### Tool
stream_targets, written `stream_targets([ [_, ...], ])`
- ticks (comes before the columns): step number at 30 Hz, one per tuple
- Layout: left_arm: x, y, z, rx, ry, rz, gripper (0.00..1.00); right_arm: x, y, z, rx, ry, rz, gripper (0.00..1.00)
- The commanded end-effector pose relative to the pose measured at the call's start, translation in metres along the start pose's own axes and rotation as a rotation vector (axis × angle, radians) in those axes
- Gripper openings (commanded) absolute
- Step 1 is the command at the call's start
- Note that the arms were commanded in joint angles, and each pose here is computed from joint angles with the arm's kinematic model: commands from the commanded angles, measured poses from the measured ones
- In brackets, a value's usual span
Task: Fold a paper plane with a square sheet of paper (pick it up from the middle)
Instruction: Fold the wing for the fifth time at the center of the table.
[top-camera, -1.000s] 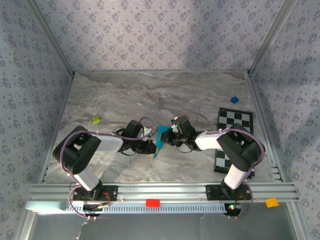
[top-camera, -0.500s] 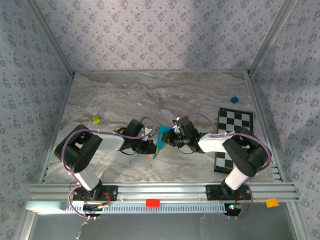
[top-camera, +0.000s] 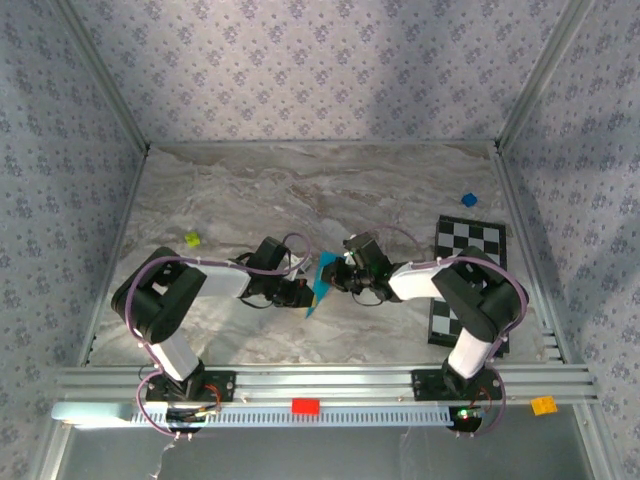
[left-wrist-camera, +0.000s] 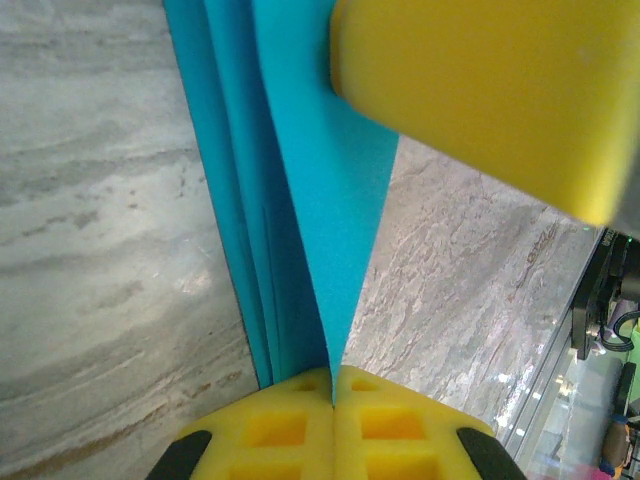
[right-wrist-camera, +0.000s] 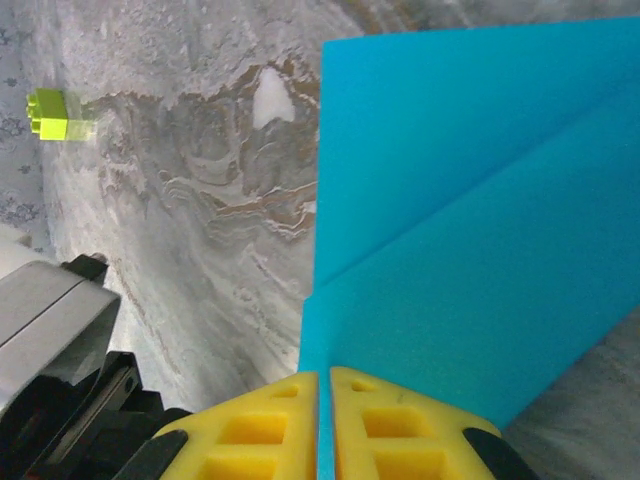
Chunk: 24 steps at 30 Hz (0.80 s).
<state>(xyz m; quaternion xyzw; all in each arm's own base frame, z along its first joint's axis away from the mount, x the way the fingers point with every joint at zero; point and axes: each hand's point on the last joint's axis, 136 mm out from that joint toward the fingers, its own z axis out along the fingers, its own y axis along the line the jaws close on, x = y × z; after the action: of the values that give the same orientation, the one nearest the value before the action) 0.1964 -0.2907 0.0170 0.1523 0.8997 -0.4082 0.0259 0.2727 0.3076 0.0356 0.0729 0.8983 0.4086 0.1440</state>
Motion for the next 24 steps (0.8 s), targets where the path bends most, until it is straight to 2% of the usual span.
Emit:
stream_targets([
  [1,0.018,0.023,0.013,-0.077,0.058,-0.013,0.0,-0.004,-0.011,0.001,0.025,-0.013,0.025,0.12],
  [15,0.021,0.015,0.011,-0.043,0.069,0.003,0.01,0.003,-0.038,0.009,0.094,0.02,0.067,0.12],
  [24,0.015,-0.003,-0.002,0.0,0.021,0.012,0.14,0.01,-0.053,0.009,0.135,0.036,0.086,0.11],
])
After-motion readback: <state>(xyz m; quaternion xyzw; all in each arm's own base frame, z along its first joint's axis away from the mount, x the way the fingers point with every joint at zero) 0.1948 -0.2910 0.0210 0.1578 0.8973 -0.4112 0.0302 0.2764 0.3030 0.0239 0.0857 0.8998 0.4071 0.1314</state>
